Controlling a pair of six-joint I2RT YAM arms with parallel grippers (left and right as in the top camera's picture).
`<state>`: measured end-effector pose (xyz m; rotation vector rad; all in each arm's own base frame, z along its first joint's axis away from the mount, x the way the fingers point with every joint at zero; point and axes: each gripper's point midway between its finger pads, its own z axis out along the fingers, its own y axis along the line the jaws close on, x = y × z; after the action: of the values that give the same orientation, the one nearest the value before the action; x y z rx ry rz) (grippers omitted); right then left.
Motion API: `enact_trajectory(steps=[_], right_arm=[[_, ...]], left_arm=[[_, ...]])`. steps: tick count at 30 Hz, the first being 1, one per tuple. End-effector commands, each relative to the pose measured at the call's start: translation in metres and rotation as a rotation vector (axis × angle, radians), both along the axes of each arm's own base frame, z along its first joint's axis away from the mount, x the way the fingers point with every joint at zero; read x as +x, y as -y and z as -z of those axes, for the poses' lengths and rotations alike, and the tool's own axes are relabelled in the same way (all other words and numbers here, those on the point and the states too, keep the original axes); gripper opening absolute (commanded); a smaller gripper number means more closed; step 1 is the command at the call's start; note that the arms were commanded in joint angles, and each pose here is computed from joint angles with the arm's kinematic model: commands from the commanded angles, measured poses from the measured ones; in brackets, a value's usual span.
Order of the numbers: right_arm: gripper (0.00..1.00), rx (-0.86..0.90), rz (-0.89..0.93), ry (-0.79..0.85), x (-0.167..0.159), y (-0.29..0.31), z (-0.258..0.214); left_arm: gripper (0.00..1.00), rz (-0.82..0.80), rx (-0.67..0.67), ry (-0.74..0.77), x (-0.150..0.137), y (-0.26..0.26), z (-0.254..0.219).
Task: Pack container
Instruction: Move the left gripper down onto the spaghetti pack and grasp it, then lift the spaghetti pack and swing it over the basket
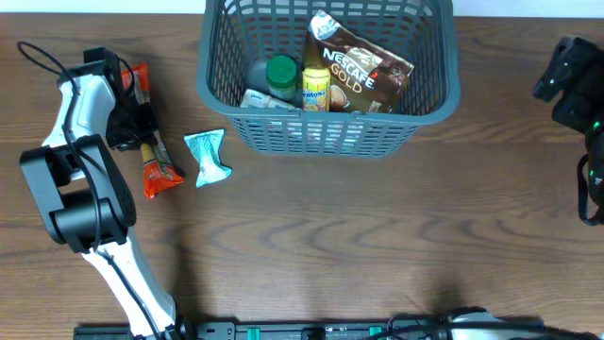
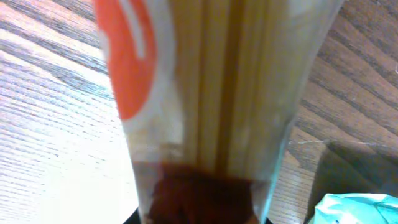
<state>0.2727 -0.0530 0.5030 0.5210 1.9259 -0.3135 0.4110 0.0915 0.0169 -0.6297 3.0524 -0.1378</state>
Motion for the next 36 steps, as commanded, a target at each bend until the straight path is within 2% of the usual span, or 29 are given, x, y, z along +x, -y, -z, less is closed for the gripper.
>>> enact_trajectory(steps=[1, 5, 10, 19, 24, 30, 36], right_arm=[[0.99, 0.009, 0.016, 0.005, -0.001, 0.003, 0.000], [0.99, 0.009, 0.016, 0.005, -0.001, 0.003, 0.000], [0.99, 0.009, 0.016, 0.005, -0.001, 0.003, 0.000], [0.99, 0.009, 0.016, 0.005, -0.001, 0.003, 0.000], [0.99, 0.009, 0.016, 0.005, -0.001, 0.003, 0.000], [0.99, 0.009, 0.016, 0.005, -0.001, 0.003, 0.000], [0.99, 0.009, 0.016, 0.005, -0.001, 0.003, 0.000]], left_arm=[[0.06, -0.003, -0.020, -0.064, -0.010, 0.003, 0.026], [0.06, -0.002, -0.014, -0.043, -0.005, 0.002, 0.017], [0.06, 0.029, 0.010, 0.044, 0.005, -0.001, -0.018], [0.06, 0.047, 0.094, 0.334, 0.011, -0.003, -0.140], [0.06, 0.046, 0.151, 0.535, -0.005, 0.002, -0.224], [0.06, 0.053, 0.200, 0.760, -0.042, 0.014, -0.310], [0.06, 0.153, 0.088, 0.996, -0.073, 0.056, -0.378]])
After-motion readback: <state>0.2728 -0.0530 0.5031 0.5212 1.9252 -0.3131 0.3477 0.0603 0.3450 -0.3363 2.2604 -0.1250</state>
